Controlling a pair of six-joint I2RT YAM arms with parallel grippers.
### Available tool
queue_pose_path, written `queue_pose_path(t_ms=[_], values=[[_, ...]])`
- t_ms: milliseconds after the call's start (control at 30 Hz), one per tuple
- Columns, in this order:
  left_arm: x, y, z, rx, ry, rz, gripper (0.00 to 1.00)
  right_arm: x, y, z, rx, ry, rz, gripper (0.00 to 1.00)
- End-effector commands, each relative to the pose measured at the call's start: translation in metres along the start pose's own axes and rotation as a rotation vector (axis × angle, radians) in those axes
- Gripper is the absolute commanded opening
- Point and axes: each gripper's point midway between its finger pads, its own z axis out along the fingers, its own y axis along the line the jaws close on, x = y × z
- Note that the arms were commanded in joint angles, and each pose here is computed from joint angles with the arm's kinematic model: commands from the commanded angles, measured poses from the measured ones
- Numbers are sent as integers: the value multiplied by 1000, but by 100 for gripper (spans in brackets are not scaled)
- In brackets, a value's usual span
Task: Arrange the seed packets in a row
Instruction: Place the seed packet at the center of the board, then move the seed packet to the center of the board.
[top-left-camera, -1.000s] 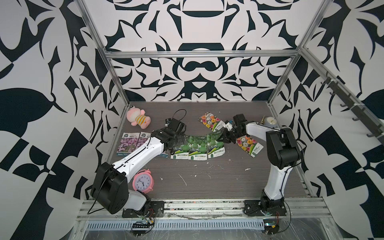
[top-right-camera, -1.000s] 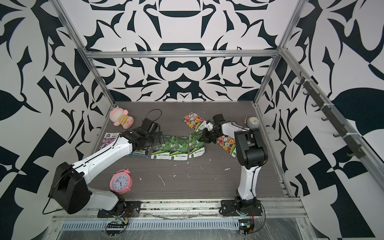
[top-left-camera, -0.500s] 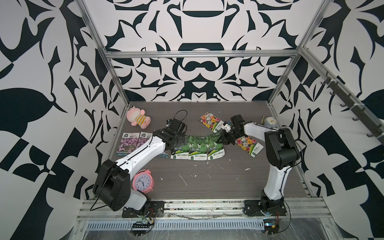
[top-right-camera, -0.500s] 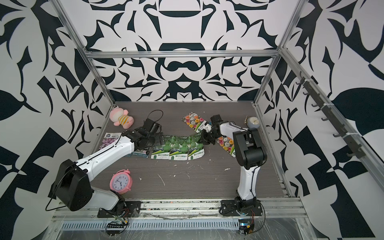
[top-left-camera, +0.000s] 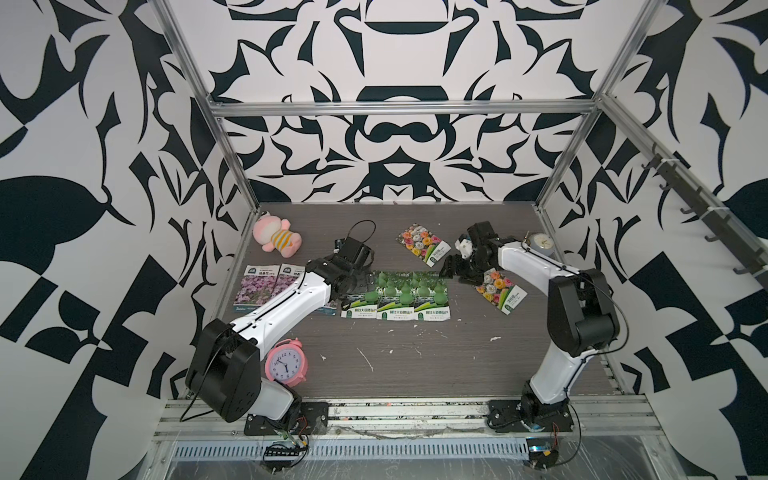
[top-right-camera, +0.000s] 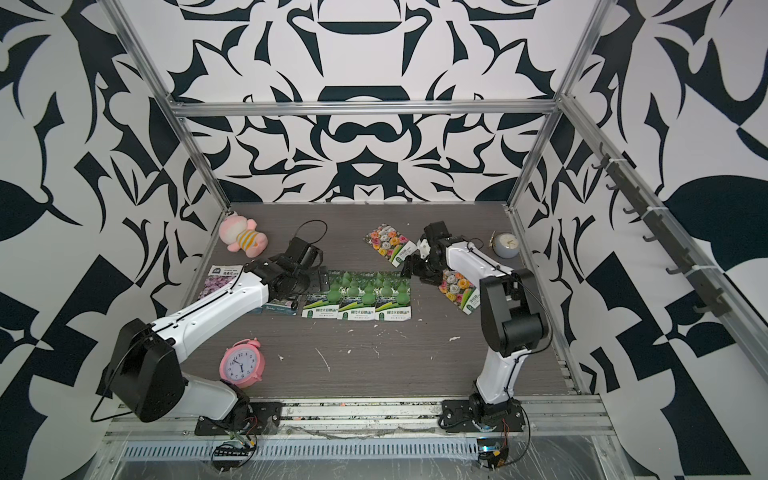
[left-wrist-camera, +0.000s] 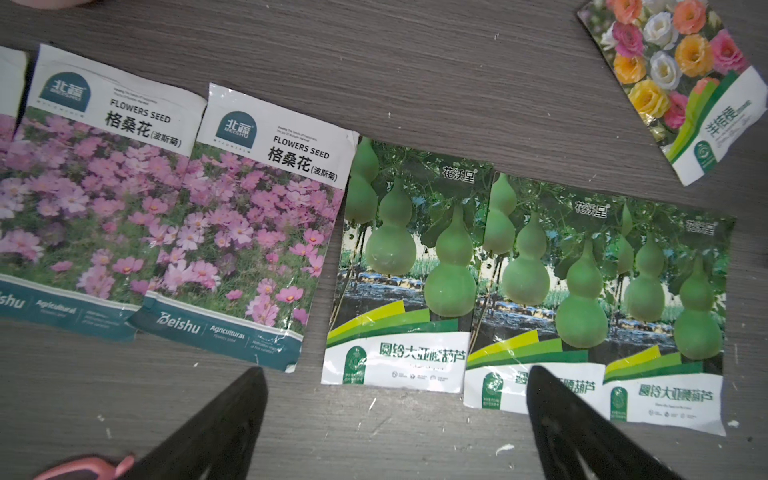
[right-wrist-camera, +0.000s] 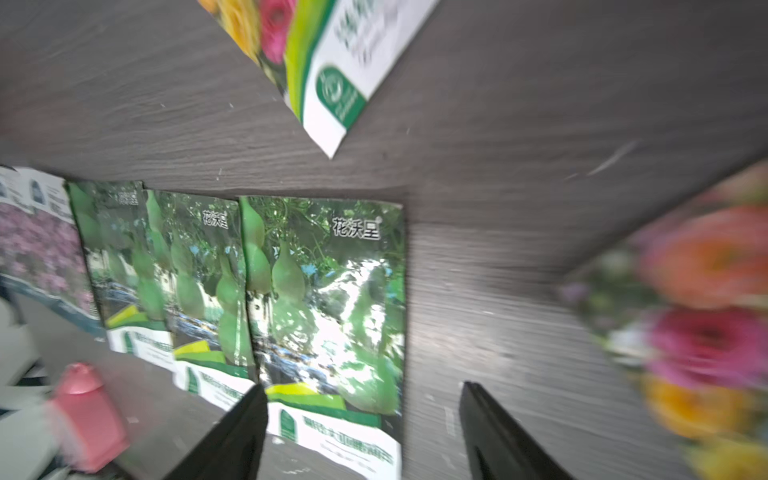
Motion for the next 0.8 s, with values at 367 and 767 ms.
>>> queue_pose_path(t_ms=[367,767], values=[[-4,2,-16,53,-62,6,100,-44,-112,-39,499,-155,21,99],[-1,11,-17,33,-85,-28,99,-26,-146,-7,460,-37,133,93]])
